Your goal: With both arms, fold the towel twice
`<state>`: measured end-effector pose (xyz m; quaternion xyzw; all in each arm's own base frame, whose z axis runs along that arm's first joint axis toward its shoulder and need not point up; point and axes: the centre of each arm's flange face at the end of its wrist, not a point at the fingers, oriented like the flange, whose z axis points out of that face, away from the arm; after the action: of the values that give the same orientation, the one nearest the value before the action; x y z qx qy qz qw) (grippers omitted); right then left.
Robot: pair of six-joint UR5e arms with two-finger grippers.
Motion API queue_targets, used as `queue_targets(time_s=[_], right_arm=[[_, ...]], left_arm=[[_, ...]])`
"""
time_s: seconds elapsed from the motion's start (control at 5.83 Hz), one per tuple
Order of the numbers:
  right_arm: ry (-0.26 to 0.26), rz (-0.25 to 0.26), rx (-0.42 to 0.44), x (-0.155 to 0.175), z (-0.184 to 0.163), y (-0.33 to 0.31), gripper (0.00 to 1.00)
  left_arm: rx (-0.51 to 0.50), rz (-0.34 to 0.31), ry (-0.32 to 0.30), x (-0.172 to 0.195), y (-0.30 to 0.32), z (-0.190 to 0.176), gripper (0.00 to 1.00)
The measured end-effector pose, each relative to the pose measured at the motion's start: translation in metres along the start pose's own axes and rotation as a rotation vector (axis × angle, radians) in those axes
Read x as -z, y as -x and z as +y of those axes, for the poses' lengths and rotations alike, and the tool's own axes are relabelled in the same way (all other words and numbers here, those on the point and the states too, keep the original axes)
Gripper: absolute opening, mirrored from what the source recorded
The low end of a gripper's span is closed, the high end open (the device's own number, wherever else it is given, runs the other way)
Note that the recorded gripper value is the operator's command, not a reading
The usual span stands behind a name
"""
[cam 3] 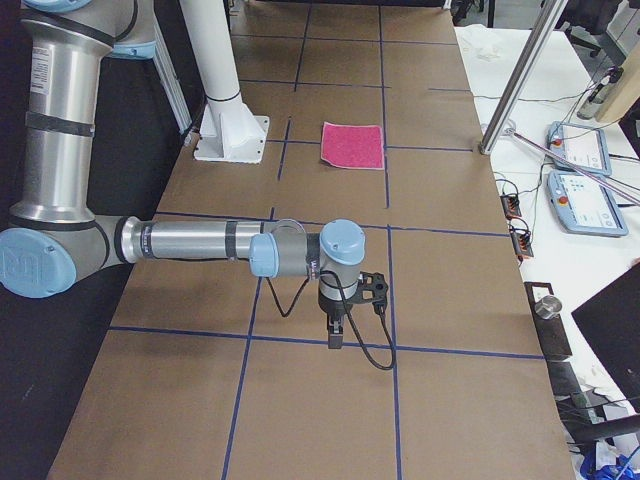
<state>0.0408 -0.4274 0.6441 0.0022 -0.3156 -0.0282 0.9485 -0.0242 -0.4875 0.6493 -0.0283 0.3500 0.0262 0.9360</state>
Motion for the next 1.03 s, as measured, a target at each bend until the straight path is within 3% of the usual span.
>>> queue_targets(time_s=[0.69, 1.03], right_arm=[[0.002, 0.002, -0.007, -0.001, 0.0, -0.001, 1.0], [-0.013, -0.003, -0.002, 0.006, -0.008, 0.005, 1.0]], left_arm=[[-0.008, 0.001, -0.009, 0.004, -0.004, -0.002, 1.0], [-0.011, 0.013, -0.043, 0.022, -0.024, -0.018, 1.0]])
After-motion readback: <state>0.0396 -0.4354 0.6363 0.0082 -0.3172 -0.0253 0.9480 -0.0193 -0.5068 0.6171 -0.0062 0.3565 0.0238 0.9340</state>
